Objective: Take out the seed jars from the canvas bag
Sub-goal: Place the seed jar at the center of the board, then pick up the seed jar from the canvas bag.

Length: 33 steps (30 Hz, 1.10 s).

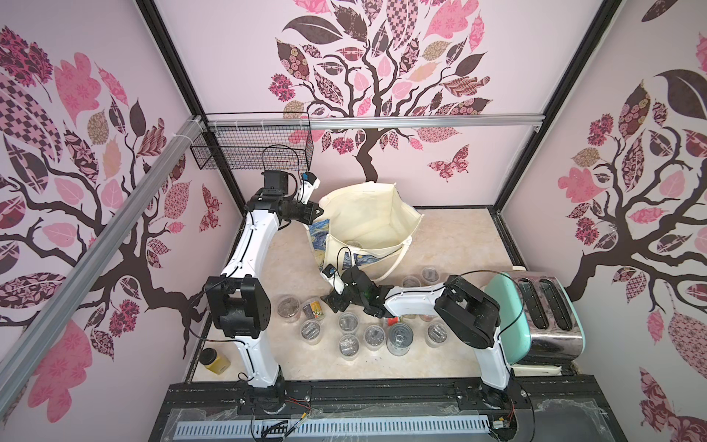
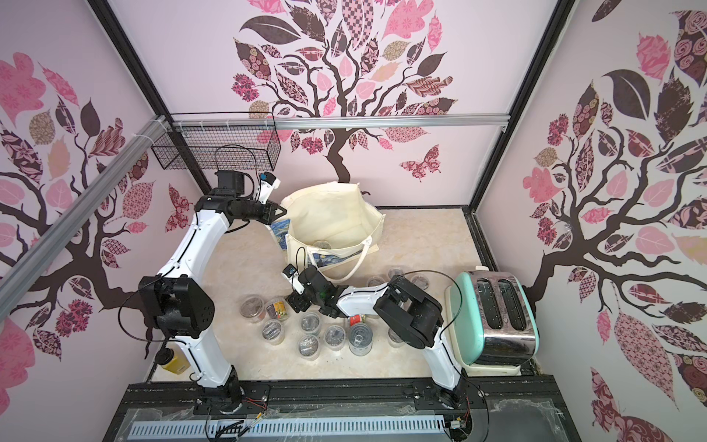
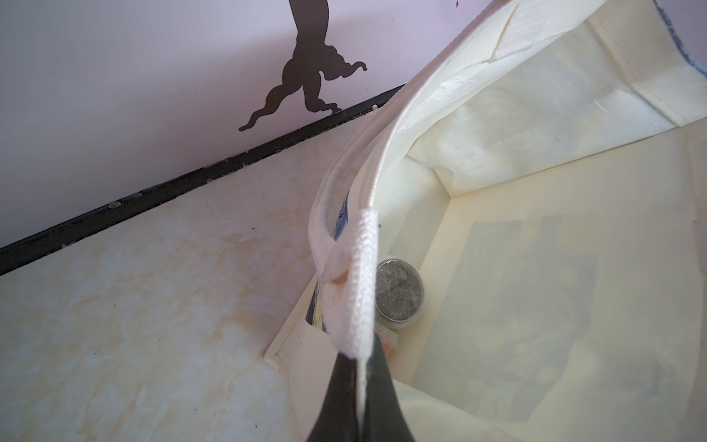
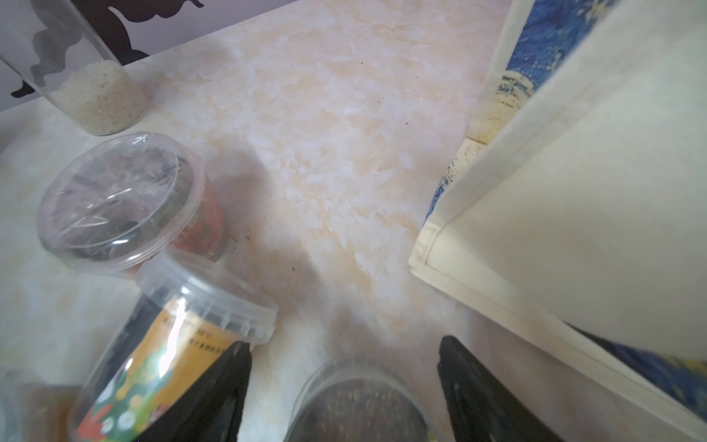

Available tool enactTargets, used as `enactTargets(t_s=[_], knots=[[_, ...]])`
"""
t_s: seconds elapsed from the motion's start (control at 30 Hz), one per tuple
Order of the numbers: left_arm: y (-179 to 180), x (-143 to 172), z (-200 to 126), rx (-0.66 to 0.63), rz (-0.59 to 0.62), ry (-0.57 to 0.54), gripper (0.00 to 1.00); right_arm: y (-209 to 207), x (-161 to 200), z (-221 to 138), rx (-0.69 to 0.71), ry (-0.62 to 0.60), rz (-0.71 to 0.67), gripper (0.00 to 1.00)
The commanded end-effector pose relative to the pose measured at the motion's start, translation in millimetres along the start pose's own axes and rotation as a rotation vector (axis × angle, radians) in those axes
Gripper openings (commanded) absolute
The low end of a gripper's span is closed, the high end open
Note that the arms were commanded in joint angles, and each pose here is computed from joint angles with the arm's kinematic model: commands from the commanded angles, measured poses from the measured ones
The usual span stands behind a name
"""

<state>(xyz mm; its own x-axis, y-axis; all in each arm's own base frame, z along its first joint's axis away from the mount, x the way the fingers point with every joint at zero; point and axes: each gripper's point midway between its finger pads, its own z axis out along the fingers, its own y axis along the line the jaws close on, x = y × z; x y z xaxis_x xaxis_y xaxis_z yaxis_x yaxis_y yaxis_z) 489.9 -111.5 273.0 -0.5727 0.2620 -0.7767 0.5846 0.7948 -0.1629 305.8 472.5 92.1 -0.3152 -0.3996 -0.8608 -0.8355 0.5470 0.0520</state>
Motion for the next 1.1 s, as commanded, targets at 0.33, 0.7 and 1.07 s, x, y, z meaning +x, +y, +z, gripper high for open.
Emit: enactTargets(t_s=[0.33, 0.7, 1.07], knots=[[-18, -11, -14, 0.074, 0.052, -0.051, 0.0, 24, -139, -179, -0.107, -0.359, 0.13, 0.82], [-56, -13, -36, 0.135, 0.186, -0.042, 0.0, -79, -148, -198, 0.029, -0.212, 0.447, 0.82], [-118, -9, -43, 0.159, 0.359, -0.066, 0.0, -123, -87, -140, 0.263, 0.004, 0.502, 0.84]])
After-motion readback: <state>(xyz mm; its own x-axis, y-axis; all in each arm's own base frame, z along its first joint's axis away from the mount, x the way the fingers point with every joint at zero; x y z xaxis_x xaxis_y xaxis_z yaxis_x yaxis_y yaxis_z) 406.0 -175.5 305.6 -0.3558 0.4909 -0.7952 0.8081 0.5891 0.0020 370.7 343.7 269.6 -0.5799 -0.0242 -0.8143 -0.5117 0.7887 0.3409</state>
